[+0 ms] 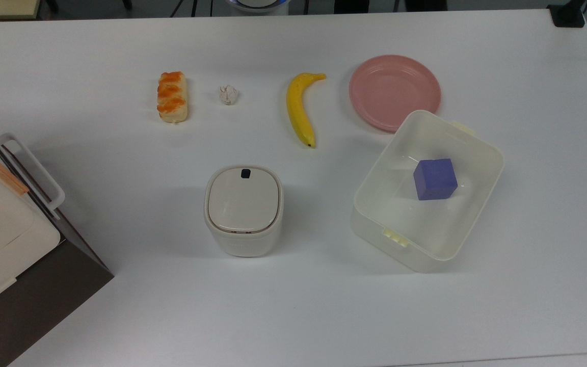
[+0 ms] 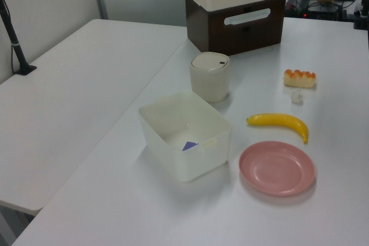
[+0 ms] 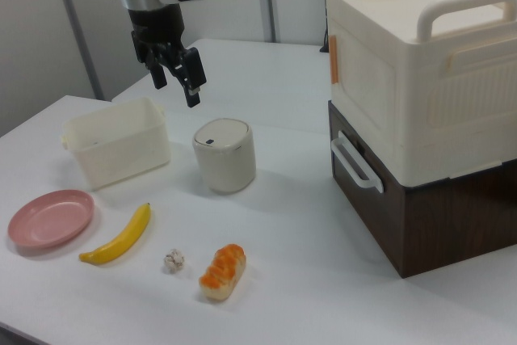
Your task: Put the bread on a plate
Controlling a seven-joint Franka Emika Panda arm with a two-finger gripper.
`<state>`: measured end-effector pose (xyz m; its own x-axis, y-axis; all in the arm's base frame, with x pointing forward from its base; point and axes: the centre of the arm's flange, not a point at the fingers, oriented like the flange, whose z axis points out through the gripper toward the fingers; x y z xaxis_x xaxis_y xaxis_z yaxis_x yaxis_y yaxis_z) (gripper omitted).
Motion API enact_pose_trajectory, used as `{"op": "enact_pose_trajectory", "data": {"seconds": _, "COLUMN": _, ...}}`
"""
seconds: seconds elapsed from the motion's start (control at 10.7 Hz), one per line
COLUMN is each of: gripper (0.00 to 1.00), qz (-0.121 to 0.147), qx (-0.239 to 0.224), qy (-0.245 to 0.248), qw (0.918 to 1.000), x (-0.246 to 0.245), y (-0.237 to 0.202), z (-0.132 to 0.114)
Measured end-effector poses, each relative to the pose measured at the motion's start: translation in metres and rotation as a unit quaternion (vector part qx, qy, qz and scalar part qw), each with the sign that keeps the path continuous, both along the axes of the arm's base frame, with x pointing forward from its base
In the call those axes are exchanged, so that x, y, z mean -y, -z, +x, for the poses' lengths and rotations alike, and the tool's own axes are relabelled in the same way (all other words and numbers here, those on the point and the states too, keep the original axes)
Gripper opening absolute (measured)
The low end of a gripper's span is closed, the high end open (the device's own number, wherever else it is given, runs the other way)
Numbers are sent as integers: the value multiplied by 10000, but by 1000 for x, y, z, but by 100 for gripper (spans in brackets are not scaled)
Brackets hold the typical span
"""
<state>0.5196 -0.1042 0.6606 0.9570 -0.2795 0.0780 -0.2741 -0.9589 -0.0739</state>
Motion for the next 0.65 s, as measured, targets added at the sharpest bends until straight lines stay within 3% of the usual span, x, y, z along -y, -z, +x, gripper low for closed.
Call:
{"op": "enact_pose_trajectory", "data": {"seconds": 0.47, "gripper": 100, "qz": -3, "qx": 13, "qy": 6, "qw": 10000, "x": 3, "y": -1, "z": -1}}
{"op": "enact_pose_trajectory", "data": {"seconds": 0.65, "gripper": 100, "qz": -27, "qx": 24, "qy": -241, "qw": 9997, "x": 2, "y": -1, "z": 0}}
